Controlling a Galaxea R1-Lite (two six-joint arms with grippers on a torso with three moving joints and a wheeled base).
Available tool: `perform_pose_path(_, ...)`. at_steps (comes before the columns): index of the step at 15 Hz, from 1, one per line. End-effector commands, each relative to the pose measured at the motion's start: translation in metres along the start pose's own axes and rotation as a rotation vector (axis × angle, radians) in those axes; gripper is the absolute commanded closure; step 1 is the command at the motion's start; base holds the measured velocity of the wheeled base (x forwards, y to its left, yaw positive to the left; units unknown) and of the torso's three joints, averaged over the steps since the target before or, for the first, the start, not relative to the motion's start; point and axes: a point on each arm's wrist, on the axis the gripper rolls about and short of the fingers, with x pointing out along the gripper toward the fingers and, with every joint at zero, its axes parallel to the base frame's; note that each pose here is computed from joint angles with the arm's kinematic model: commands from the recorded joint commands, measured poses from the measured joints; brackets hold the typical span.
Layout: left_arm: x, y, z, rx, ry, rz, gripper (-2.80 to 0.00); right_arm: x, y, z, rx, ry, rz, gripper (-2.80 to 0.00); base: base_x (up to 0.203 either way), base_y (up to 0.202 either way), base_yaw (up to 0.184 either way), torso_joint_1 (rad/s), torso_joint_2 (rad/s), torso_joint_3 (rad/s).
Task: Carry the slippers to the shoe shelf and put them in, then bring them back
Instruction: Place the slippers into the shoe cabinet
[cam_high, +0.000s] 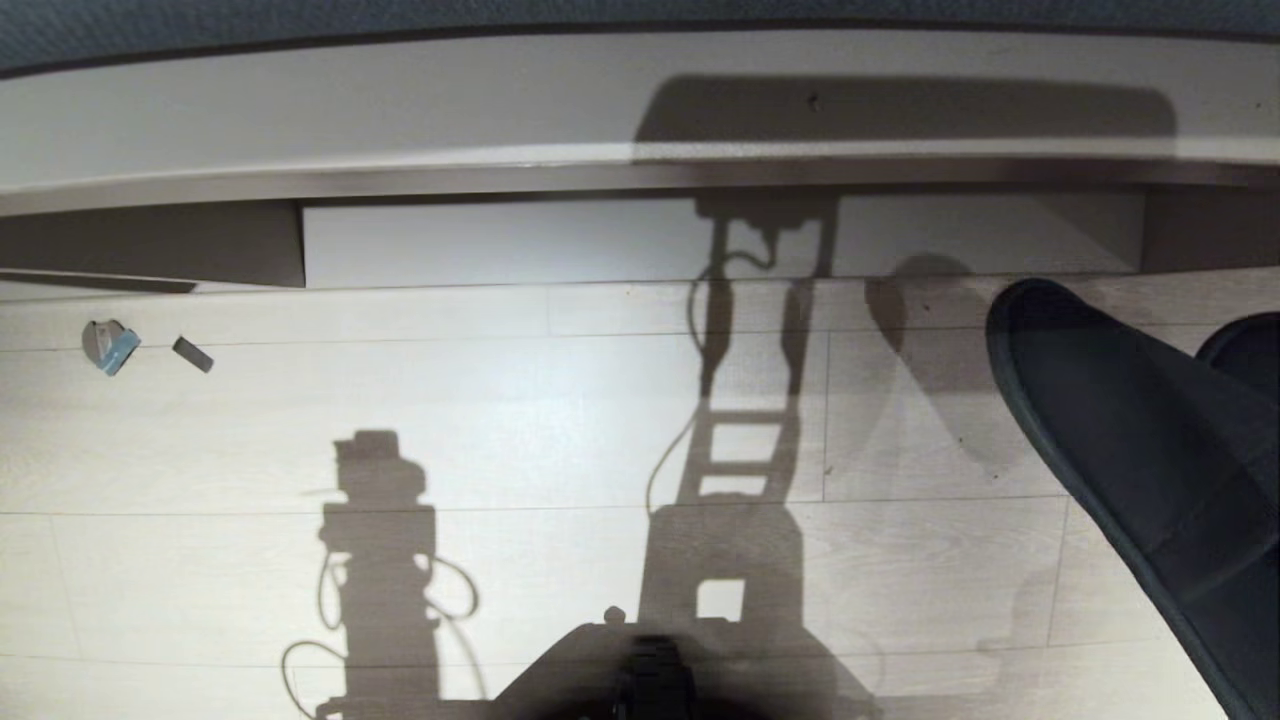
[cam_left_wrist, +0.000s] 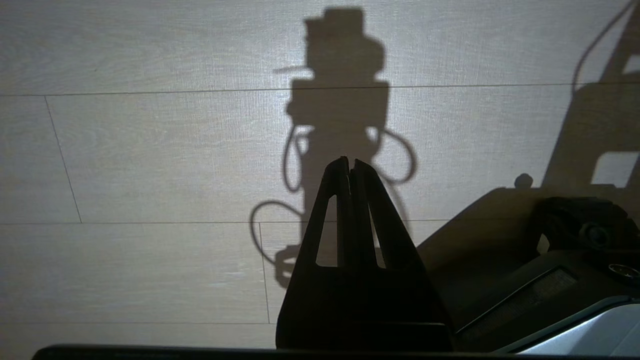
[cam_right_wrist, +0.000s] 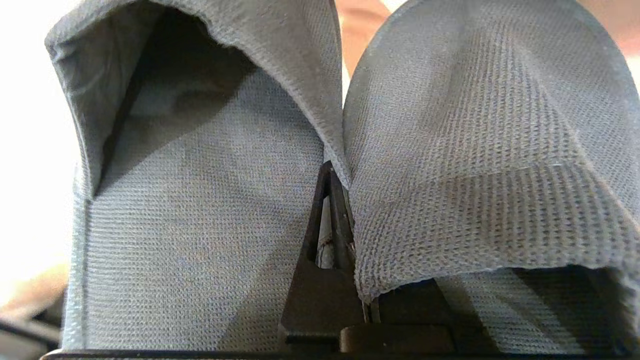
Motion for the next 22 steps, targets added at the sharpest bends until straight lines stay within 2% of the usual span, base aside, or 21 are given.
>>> perform_pose_path(1, 0.000, 0.000, 0.000, -0.001, 0.000, 0.001, 0.00, 0.017, -0.003, -0.003, 0.007, 0.033, 0.019, 0.00, 0.000, 0.000, 0.000, 0.000, 0.00, 0.000)
perform_pose_path(7, 0.000, 0.000, 0.000, -0.002, 0.000, 0.001, 0.00, 0.049, -0.003, -0.005, 0.030, 0.009, 0.097, 0.00, 0.000, 0.000, 0.000, 0.000, 0.00, 0.000)
perform_pose_path(10, 0.000, 0.000, 0.000, -0.001, 0.000, 0.001, 0.00, 0.067, -0.005, -0.009, 0.031, -0.009, 0.103, 0.00, 0.000, 0.000, 0.000, 0.000, 0.00, 0.000)
perform_pose_path(14, 0.000, 0.000, 0.000, -0.002, 0.000, 0.001, 0.00, 0.081, -0.004, -0.029, 0.050, -0.002, 0.099, 0.00, 0.000, 0.000, 0.000, 0.000, 0.00, 0.000)
perform_pose_path(16, 0.000, 0.000, 0.000, -0.001, 0.000, 0.001, 0.00, 0.089, -0.005, -0.036, 0.063, -0.023, 0.086, 0.00, 0.000, 0.000, 0.000, 0.000, 0.00, 0.000)
perform_pose_path(19, 0.000, 0.000, 0.000, -0.001, 0.000, 0.001, 0.00, 0.102, -0.008, -0.040, 0.063, -0.051, -0.010, 0.00, 0.000, 0.000, 0.000, 0.000, 0.00, 0.000)
perform_pose_path(22, 0.000, 0.000, 0.000, -0.001, 0.000, 0.001, 0.00, 0.116, -0.011, -0.038, 0.062, -0.098, -0.045, 0.00, 0.000, 0.000, 0.000, 0.000, 0.00, 0.000)
